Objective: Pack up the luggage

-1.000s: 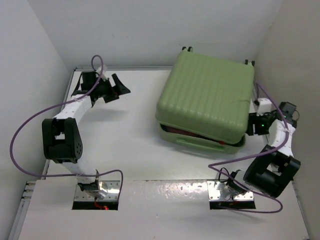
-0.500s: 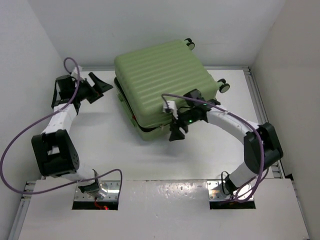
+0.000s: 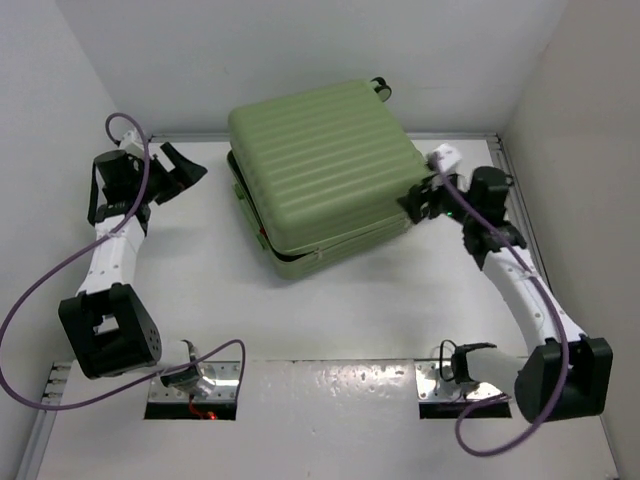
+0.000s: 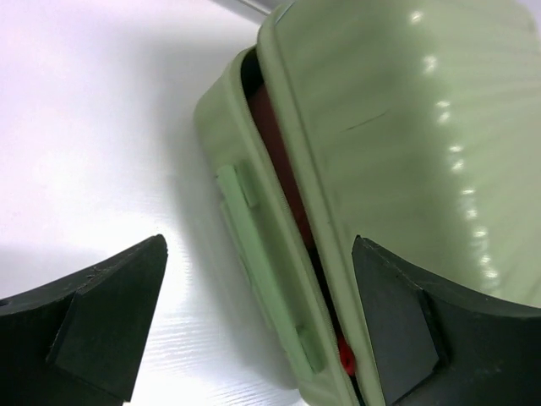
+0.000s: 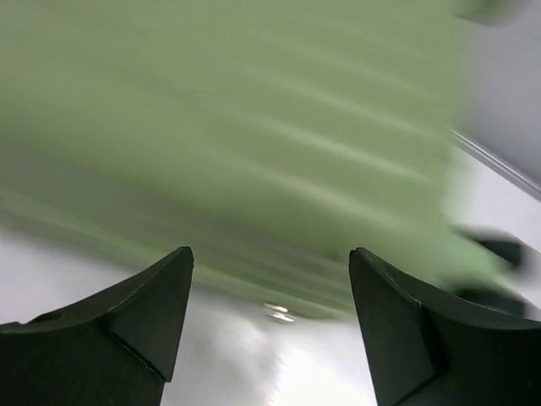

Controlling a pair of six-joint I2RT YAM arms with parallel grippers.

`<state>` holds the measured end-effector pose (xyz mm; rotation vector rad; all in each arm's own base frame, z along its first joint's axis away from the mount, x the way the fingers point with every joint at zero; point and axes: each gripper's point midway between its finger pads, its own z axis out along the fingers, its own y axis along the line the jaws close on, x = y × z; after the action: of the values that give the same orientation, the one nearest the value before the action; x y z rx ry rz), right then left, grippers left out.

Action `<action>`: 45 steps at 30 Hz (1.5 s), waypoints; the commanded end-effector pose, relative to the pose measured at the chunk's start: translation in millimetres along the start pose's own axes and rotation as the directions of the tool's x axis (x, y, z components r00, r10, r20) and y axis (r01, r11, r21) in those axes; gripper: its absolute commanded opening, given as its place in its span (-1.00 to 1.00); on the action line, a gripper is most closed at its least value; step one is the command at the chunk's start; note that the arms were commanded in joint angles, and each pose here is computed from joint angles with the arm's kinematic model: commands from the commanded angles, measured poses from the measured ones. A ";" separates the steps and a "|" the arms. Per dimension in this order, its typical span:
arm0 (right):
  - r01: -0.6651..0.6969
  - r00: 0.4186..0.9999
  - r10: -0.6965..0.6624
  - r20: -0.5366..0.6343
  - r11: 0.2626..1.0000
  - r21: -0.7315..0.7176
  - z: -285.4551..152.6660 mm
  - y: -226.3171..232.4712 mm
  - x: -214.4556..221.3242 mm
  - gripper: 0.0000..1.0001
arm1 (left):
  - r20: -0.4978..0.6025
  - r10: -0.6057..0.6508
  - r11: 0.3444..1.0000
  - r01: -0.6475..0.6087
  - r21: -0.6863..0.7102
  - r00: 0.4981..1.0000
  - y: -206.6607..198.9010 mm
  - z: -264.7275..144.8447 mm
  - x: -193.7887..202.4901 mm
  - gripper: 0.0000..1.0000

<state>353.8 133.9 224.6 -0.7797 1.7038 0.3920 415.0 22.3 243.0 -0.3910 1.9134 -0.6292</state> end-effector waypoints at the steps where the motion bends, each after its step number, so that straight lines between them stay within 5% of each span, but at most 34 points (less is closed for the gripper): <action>1: -0.186 0.982 0.167 0.092 0.945 0.268 -22.3 -69.3 2.6 0.48 | 0.011 0.048 0.996 -0.047 -0.082 0.999 11.5 0.0 -0.2 0.91; 5: -0.274 0.962 0.206 0.181 0.743 0.610 -75.1 -159.7 16.7 0.31 | 0.021 0.030 0.986 -0.027 -0.163 0.999 28.7 2.6 7.6 0.91; 10: -0.386 0.911 0.348 0.222 0.528 0.757 -83.8 -226.2 64.0 0.02 | 0.008 0.002 0.973 0.000 -0.233 1.000 49.4 9.7 16.9 0.91; 15: -0.621 0.783 0.521 0.340 0.617 0.484 -40.2 -244.3 66.6 -0.10 | -0.058 -0.064 0.979 0.051 -0.198 0.996 52.9 26.0 33.1 0.87; 16: -0.656 0.749 0.592 0.298 0.597 0.461 -23.5 -244.7 96.1 -0.10 | -0.065 -0.069 0.978 0.054 -0.202 0.996 55.2 27.6 35.6 0.87; 20: -0.742 0.670 0.695 0.262 0.624 0.244 19.1 -243.1 99.2 -0.10 | -0.075 -0.087 0.987 0.075 -0.144 0.993 50.8 37.6 39.8 0.87; 21: -0.816 0.578 0.784 0.229 0.557 0.153 33.6 -230.5 110.1 -0.10 | -0.097 -0.118 0.987 0.106 -0.117 0.988 48.7 42.7 45.6 0.84; 23: -0.854 0.515 0.828 0.220 0.517 0.052 46.9 -226.5 96.5 -0.10 | -0.117 -0.145 0.987 0.135 -0.088 0.983 46.6 48.2 50.8 0.84; 31: -0.869 0.487 0.873 -0.032 0.481 -0.114 118.6 -134.9 116.7 -0.10 | -0.166 -0.207 0.978 0.206 -0.023 0.964 43.5 69.2 54.7 0.82; 36: -0.901 0.410 0.894 -0.180 0.367 -0.231 137.6 -68.7 103.4 -0.10 | -0.152 -0.221 0.975 0.216 -0.048 0.963 55.0 71.5 48.3 0.82; 37: -0.881 0.436 0.878 -0.198 0.372 -0.291 132.6 -57.5 87.5 -0.12 | -0.146 -0.221 0.975 0.214 -0.057 0.964 56.8 71.8 47.6 0.82; 38: -0.910 0.376 0.890 -0.257 0.301 -0.286 129.6 -32.3 90.4 -0.12 | -0.136 -0.226 0.973 0.219 -0.065 0.965 61.9 69.8 44.4 0.82; 40: -0.874 0.433 0.852 -0.294 0.317 -0.369 123.1 4.1 74.8 -0.15 | -0.130 -0.238 0.970 0.228 -0.089 0.963 70.1 70.4 43.1 0.82; 45: -0.854 0.471 0.779 -0.414 0.285 -0.436 103.5 93.6 69.0 -0.15 | -0.146 -0.257 0.963 0.242 -0.118 0.955 79.8 83.9 38.9 0.82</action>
<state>464.5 132.5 75.3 0.2825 1.9972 1.3386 463.4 36.4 134.6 -0.6665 2.0909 -0.7608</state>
